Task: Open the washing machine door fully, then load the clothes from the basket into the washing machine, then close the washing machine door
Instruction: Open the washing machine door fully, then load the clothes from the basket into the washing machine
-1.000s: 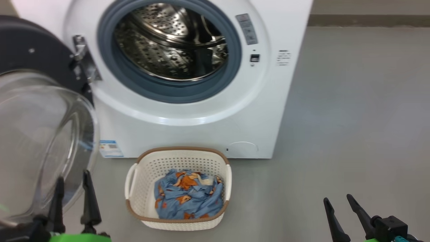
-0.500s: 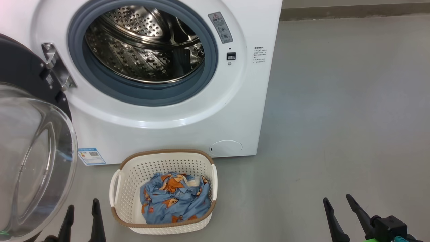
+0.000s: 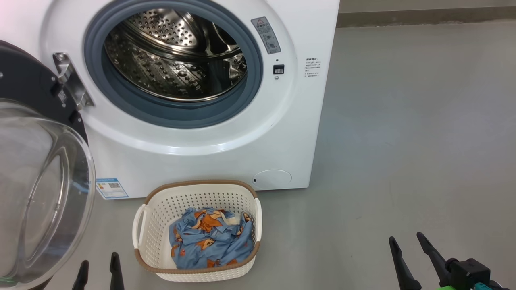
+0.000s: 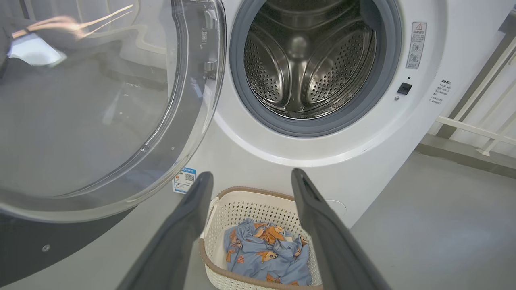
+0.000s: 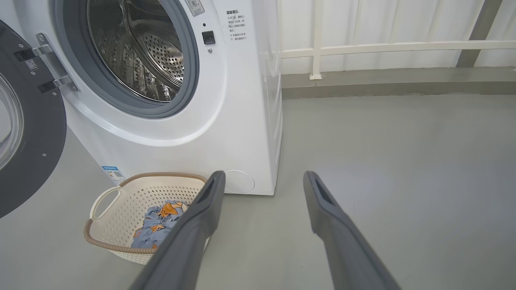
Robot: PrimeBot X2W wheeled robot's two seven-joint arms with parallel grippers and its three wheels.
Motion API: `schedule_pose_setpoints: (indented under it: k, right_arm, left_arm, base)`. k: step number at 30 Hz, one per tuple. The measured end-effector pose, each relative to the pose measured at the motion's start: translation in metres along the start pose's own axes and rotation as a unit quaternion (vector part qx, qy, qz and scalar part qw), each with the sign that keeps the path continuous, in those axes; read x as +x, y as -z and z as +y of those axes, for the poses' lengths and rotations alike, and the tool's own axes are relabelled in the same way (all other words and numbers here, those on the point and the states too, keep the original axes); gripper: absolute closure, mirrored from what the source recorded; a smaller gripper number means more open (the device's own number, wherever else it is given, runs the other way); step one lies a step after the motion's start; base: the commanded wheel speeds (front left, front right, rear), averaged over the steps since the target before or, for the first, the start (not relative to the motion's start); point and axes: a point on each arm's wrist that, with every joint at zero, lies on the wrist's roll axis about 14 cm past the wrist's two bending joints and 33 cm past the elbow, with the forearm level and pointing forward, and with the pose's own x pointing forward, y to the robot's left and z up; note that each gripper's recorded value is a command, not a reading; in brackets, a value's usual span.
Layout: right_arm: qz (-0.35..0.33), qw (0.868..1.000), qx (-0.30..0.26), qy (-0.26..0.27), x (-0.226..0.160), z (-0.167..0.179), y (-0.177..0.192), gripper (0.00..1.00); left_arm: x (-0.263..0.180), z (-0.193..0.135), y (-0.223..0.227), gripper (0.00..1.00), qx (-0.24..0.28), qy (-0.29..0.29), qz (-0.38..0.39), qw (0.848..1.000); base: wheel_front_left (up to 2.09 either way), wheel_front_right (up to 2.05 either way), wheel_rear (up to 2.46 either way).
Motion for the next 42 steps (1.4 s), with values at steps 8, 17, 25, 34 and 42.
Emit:
schedule_pose_setpoints:
  k: [8,17,25,34,42]
  right_arm:
    - [-0.001,1.000,-0.003,-0.004,0.0012,0.0010,-0.0009,0.00]
    - [-0.001,1.000,-0.004,-0.008,0.0028,0.0030,-0.0014,0.00]
    - [-0.001,1.000,-0.004,-0.010,0.0040,0.0044,-0.0011,0.00]
    - [0.000,1.000,-0.004,-0.011,0.0045,0.0051,-0.0010,0.00]
    - [0.000,1.000,-0.004,-0.012,0.0047,0.0055,-0.0007,0.00]
  left_arm:
    - [-0.0023,0.0055,0.0008,0.00,0.004,-0.009,0.001,1.000]
    - [-0.0046,0.0072,0.0024,0.00,0.006,-0.013,0.003,1.000]
    - [-0.0061,0.0094,0.0043,0.00,0.011,-0.016,0.006,1.000]
    - [-0.0070,0.0111,0.0057,0.00,0.015,-0.019,0.008,1.000]
    - [-0.0073,0.0106,0.0070,0.00,0.015,-0.020,0.010,1.000]
  base:
    - [0.00,0.00,0.00]
    - [0.00,0.00,0.00]
    - [0.00,0.00,0.00]
    - [0.00,0.00,0.00]
    - [0.00,0.00,0.00]
